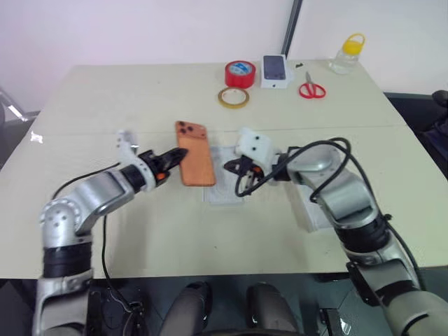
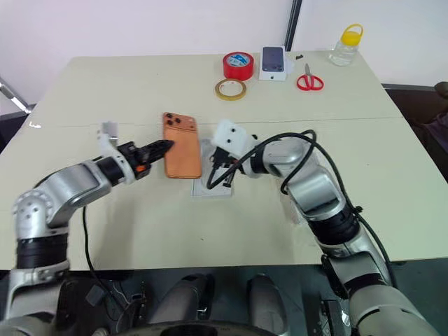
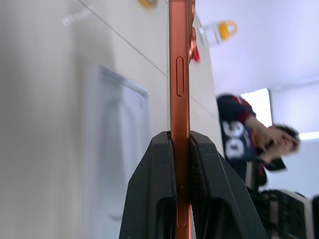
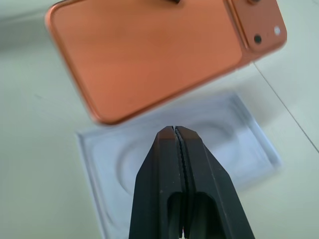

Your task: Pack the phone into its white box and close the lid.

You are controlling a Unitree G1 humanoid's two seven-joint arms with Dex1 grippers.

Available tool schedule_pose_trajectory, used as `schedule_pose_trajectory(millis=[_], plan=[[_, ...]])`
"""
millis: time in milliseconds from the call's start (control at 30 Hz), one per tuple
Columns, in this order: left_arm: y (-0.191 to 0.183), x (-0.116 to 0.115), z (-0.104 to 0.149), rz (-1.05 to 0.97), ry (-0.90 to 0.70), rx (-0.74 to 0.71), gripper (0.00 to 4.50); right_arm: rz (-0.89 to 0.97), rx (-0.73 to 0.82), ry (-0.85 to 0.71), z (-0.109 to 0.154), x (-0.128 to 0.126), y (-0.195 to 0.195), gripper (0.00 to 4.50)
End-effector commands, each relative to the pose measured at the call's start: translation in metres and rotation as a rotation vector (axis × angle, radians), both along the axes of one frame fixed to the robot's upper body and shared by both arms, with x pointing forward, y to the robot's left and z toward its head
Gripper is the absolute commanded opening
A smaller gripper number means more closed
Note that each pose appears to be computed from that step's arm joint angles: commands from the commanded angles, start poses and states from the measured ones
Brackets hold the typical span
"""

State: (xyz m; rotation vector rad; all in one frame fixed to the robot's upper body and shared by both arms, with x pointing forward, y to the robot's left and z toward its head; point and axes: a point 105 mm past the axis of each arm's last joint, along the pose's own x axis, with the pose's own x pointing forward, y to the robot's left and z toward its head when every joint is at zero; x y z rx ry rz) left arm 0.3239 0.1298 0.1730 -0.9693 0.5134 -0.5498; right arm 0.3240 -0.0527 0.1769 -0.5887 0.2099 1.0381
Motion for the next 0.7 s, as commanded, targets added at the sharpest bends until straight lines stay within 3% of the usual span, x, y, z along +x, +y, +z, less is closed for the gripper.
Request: schedule_pose_trajectory(millis=[33,300,700], plan=[[-0.013,0.007,0.000,-0.043,-0.019,0.014,0.05,-0.021,0.010,-0.045,0.007,-0.001,-0.008,0.00],[-0.033,0.022,-0.023,-0.074,0.026,0.022,0.05,-0.107,-0.015,-0.029,-0.003,0.000,-0.029,0.00],[-0.036,0.024,-0.033,-0.066,0.044,0.017,0.05,-0.115,-0.038,-0.016,-0.010,-0.001,-0.035,0.00]])
